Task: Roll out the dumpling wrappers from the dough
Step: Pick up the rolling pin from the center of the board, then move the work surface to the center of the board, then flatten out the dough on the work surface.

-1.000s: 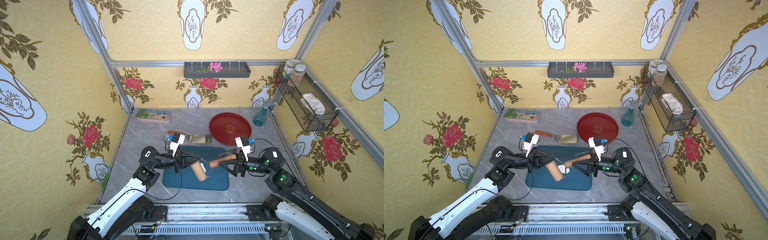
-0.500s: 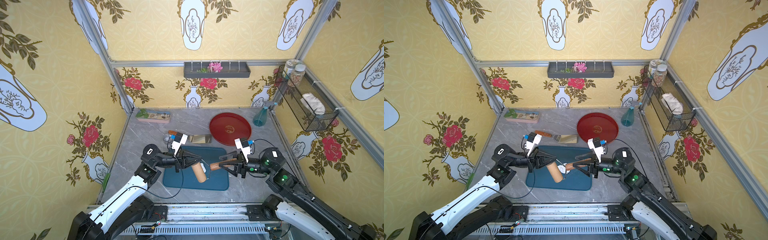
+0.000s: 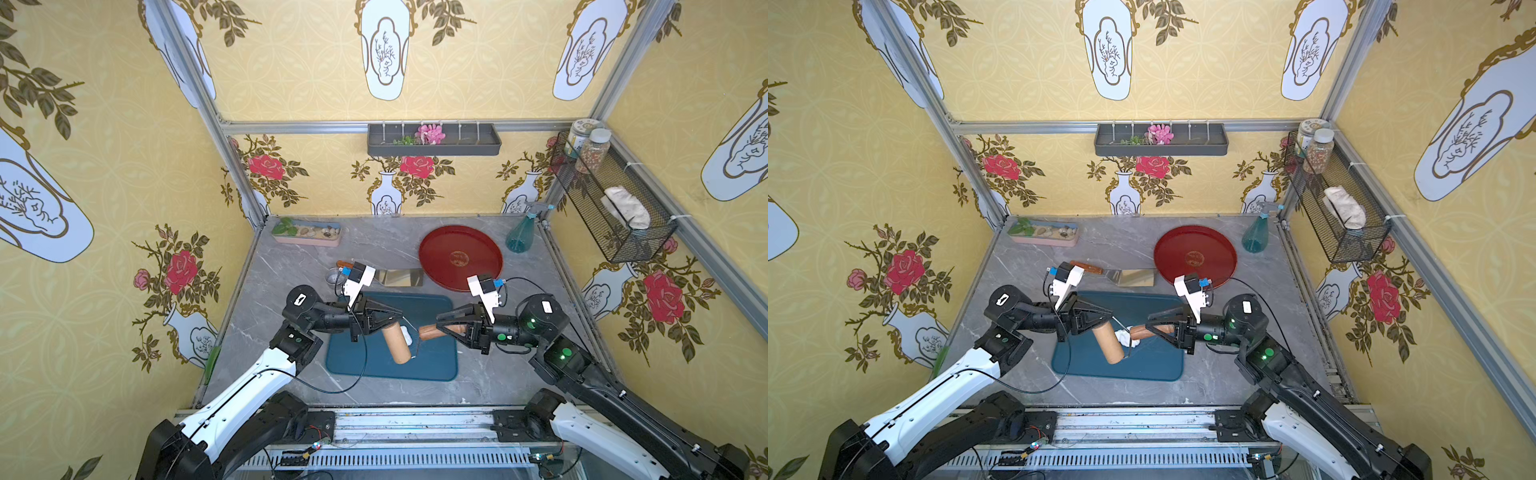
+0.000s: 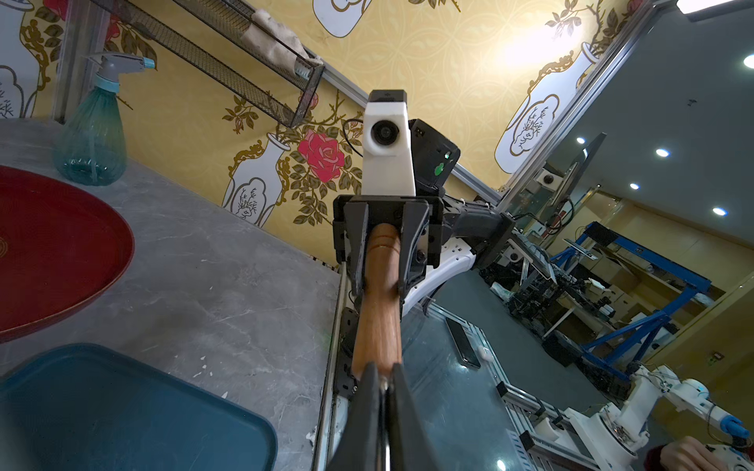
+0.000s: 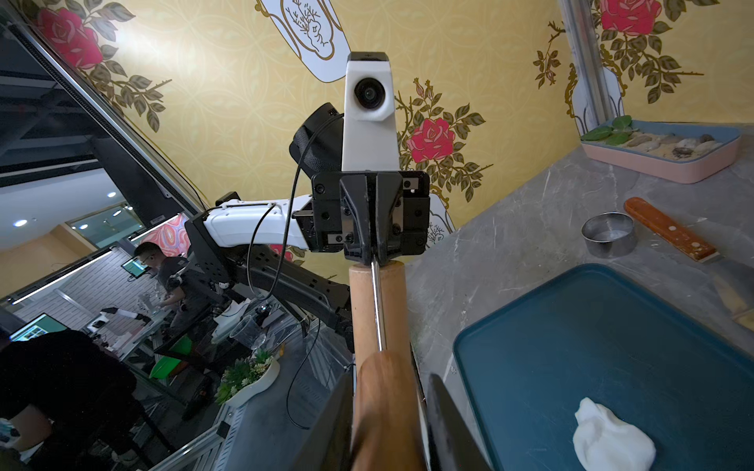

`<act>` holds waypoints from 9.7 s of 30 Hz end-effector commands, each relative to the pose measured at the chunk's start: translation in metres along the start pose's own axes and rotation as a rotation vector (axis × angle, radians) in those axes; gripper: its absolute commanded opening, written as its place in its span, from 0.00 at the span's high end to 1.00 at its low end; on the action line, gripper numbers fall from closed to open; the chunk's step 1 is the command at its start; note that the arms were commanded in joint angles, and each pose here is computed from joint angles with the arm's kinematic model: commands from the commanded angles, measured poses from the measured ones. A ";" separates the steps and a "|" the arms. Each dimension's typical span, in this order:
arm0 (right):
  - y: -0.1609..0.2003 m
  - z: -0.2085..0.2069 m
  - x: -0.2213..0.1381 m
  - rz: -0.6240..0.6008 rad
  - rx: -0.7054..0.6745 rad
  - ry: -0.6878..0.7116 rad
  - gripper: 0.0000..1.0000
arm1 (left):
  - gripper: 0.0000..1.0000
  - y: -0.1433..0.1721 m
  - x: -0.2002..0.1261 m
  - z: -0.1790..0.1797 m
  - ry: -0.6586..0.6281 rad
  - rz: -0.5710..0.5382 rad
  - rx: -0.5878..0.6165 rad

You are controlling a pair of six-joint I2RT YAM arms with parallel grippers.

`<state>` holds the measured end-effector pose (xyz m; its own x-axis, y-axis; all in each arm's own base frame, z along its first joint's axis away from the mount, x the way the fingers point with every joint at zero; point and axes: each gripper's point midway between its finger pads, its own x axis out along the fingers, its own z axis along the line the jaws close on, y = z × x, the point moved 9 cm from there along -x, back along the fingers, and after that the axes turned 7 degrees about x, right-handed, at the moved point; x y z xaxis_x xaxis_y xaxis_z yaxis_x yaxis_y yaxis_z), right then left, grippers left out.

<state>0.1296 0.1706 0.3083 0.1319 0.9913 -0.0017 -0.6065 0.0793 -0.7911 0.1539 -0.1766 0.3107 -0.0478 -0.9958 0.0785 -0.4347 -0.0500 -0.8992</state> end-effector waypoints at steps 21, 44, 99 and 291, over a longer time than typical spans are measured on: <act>-0.012 -0.002 0.006 -0.169 -0.022 -0.079 0.51 | 1.00 0.003 -0.002 0.002 -0.008 -0.078 0.025; -0.012 -0.022 0.006 -0.194 0.066 0.135 1.00 | 0.13 0.006 -0.014 0.027 -0.232 -0.149 -0.084; -0.001 -0.073 -0.042 -0.319 0.223 0.782 1.00 | 0.00 0.147 -0.105 0.091 -1.549 -0.062 -0.717; 0.063 -0.136 -0.009 -0.018 0.489 1.205 1.00 | 0.79 0.189 -0.055 0.126 -1.386 0.318 -0.610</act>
<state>0.2034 0.1549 0.1899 0.6655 0.3244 -0.6722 -0.7375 0.4248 -0.5250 0.1925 -0.1428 0.0871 0.5172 -0.2646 -0.8140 -0.8558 -0.1485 -0.4955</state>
